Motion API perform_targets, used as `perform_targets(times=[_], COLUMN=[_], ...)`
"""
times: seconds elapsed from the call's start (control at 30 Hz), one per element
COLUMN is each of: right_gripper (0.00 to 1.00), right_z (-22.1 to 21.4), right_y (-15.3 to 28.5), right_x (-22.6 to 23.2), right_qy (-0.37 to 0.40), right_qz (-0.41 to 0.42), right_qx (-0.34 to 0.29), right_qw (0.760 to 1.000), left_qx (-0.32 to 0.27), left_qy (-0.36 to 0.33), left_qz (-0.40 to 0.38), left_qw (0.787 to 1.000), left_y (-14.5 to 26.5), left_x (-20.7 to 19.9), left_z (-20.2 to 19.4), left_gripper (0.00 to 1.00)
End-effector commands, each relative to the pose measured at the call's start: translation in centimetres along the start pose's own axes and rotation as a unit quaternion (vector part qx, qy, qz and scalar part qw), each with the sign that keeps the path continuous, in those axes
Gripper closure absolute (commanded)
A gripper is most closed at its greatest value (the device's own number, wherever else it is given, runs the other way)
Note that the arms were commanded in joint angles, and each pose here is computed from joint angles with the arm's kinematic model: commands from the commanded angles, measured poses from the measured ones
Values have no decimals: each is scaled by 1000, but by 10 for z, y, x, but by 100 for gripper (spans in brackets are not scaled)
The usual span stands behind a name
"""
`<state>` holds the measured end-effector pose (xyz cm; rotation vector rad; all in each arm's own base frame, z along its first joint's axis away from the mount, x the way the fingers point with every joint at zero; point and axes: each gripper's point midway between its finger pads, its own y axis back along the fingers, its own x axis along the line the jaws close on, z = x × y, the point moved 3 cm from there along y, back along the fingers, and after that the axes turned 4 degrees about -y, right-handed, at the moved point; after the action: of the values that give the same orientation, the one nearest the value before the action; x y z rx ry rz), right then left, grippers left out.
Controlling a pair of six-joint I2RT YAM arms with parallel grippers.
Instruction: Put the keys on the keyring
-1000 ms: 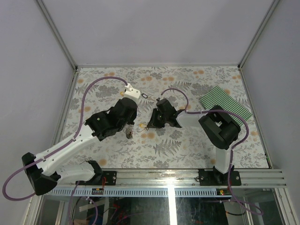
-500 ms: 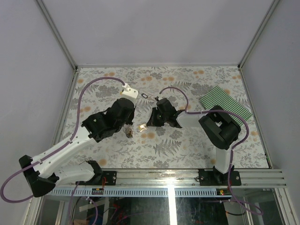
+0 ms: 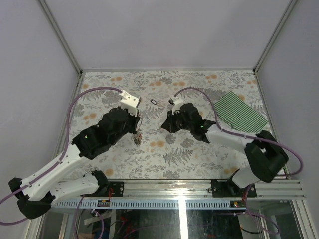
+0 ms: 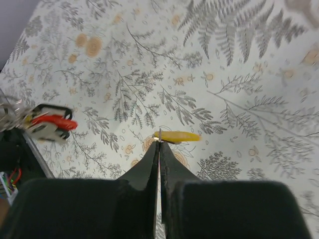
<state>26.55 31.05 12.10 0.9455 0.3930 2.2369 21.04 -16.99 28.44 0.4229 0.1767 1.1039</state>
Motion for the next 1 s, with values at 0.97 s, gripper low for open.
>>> perform_targets(times=[0.97], right_gripper=[100], right_z=[67], right_y=[225], right_x=[84], right_qy=[513], right_qz=[90], right_qx=[-246], right_qw=[817], left_qx=[-128], left_qy=[-58], left_qz=[-139], left_qw=[980], left_y=[2], left_x=[-113], left_z=[75], left_gripper=[100])
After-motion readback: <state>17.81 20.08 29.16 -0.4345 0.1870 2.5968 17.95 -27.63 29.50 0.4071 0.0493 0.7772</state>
